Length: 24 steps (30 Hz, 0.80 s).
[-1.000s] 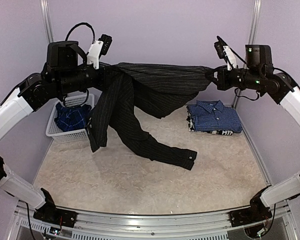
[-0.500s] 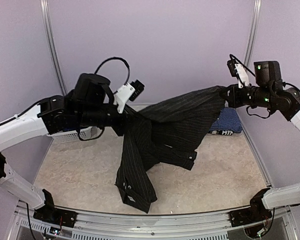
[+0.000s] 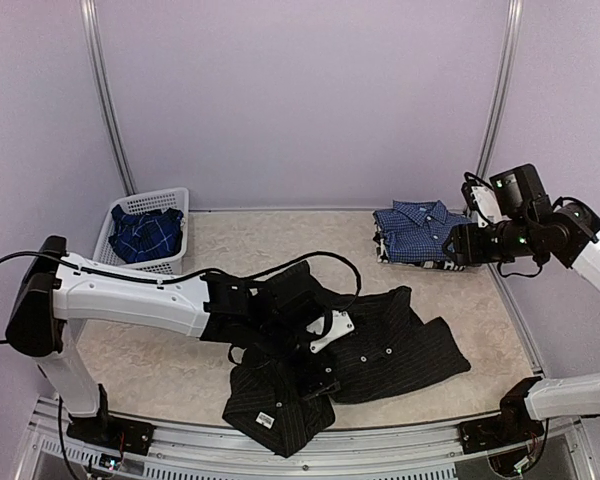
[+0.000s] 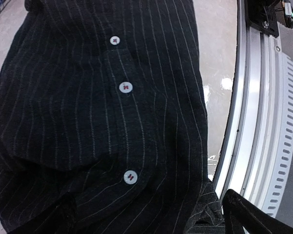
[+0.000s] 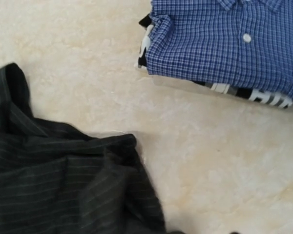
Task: Fold and stack the long sleeve shirts
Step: Place the crumpled shirt at the center of the board, then pick up the crumpled shirt from the center of the board.
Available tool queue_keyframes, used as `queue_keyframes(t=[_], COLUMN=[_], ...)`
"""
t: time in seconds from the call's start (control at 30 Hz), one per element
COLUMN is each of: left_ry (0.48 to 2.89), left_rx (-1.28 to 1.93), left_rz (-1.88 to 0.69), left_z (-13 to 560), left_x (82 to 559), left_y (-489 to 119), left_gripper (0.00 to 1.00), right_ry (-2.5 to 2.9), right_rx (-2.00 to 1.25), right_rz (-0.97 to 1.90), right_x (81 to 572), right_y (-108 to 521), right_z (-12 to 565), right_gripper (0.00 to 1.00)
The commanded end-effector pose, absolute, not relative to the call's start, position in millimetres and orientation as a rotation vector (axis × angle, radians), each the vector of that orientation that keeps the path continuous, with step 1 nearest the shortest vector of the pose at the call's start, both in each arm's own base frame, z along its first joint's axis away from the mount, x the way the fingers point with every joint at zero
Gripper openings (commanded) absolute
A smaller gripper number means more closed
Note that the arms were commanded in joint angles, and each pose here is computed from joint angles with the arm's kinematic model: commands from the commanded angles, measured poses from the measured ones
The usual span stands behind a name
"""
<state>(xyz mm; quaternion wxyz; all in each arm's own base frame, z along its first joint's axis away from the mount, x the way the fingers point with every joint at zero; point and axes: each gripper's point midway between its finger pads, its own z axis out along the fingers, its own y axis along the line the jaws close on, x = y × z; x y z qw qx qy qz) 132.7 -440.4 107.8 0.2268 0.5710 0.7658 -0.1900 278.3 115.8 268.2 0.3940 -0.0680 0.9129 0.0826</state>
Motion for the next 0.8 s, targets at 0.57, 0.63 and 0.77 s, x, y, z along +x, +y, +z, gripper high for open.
queue_keyframes(t=[0.57,0.63,0.77], left_ry=[2.265,2.313,2.338], left_rx=[1.091,1.067,1.061], left_rz=[-0.734,-0.734,-0.751], left_z=[125,112,99], left_x=[141,140,137], left_y=[-349,-339,-337], left_gripper=[0.94,0.9,0.84], right_ry=[2.571,2.573,2.558], right_rx=[-0.444,-0.429,-0.448], right_rz=[0.375,0.298,0.17], right_x=[264,277,304], right_y=[200,197,197], right_z=[126,123,115], right_gripper=[0.75,0.75,0.75])
